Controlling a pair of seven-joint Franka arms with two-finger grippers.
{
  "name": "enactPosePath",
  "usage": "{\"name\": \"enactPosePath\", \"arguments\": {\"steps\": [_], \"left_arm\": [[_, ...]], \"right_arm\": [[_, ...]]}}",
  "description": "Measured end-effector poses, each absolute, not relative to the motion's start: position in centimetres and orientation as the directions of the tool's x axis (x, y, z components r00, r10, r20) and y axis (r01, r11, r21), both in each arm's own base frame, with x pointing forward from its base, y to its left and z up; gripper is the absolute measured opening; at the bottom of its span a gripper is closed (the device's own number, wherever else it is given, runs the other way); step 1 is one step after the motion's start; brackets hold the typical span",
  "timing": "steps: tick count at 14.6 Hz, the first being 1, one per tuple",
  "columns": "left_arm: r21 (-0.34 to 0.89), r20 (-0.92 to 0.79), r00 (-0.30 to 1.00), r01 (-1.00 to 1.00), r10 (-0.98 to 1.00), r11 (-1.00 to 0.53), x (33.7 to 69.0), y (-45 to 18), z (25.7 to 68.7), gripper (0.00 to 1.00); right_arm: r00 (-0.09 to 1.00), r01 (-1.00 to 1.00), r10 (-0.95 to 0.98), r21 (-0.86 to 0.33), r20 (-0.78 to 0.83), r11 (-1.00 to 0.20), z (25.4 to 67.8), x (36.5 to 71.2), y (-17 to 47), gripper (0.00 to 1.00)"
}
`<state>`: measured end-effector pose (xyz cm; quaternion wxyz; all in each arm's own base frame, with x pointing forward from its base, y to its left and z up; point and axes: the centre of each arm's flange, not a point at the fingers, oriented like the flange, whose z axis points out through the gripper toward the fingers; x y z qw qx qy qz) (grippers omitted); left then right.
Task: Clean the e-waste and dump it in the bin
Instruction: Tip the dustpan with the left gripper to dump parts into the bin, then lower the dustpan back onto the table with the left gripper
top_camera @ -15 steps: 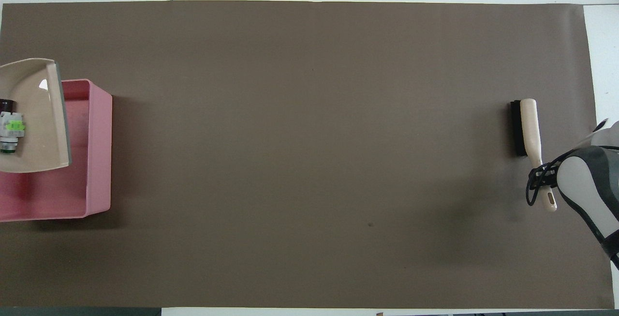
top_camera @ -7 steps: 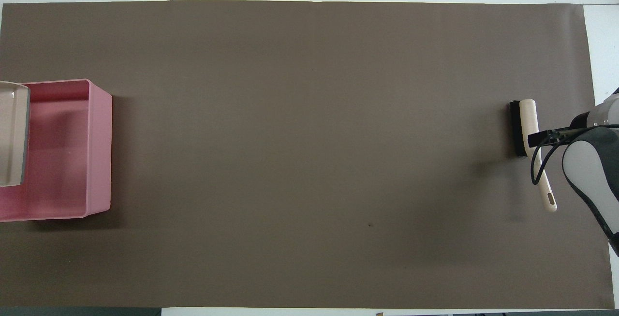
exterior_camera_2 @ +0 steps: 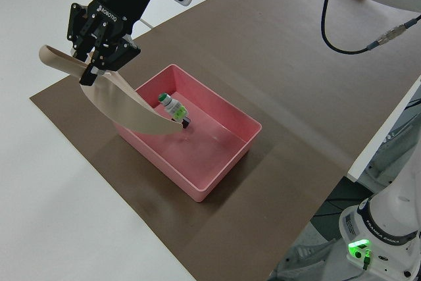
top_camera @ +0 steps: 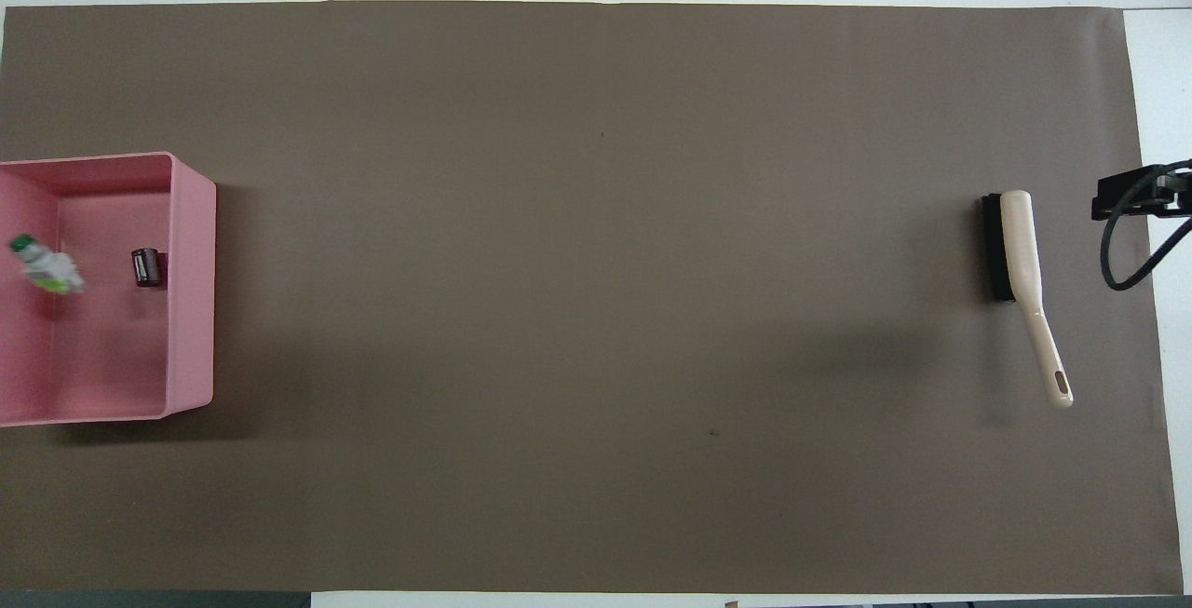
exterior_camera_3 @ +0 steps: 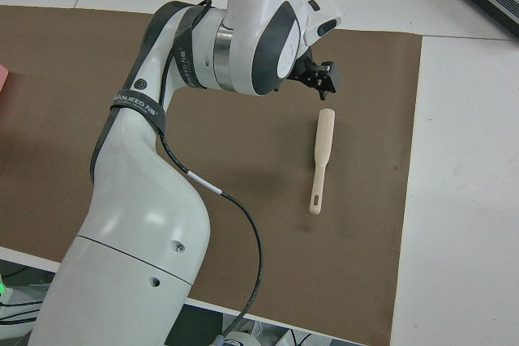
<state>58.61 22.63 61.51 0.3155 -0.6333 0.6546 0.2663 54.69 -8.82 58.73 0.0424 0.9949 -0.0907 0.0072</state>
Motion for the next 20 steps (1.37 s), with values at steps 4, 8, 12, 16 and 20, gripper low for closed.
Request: {"name": "enactPosePath", "arguments": {"steps": [4,8,12,16,20], "left_arm": [[-0.071,-0.845,0.046,-0.997,-0.533,0.027,57.8,20.8,64.4,0.32],[-0.070,-0.886,0.059,-0.998,-0.459,0.007,57.8,19.2,65.2,0.32],[-0.077,-0.910,0.065,-0.997,-0.409,0.014,58.0,18.3,65.6,0.32],[-0.082,-0.898,0.066,-0.996,-0.435,0.018,58.2,17.7,65.3,0.32],[-0.087,-0.741,0.048,-0.996,-0.670,0.025,58.7,14.9,63.0,0.32]], "right_arm": [[0.975,-0.217,-0.220,0.076,-0.026,-0.973,64.3,53.2,-8.4,1.00],[0.978,-0.192,-0.197,0.070,-0.072,-0.979,63.1,53.6,-5.2,1.00],[0.982,-0.177,-0.181,0.067,-0.056,-0.982,63.0,53.6,-4.0,1.00],[0.983,-0.175,-0.179,0.067,-0.052,-0.982,63.0,53.6,-3.9,1.00],[0.983,-0.172,-0.175,0.058,-0.053,-0.983,63.0,53.6,-3.6,1.00]]}}
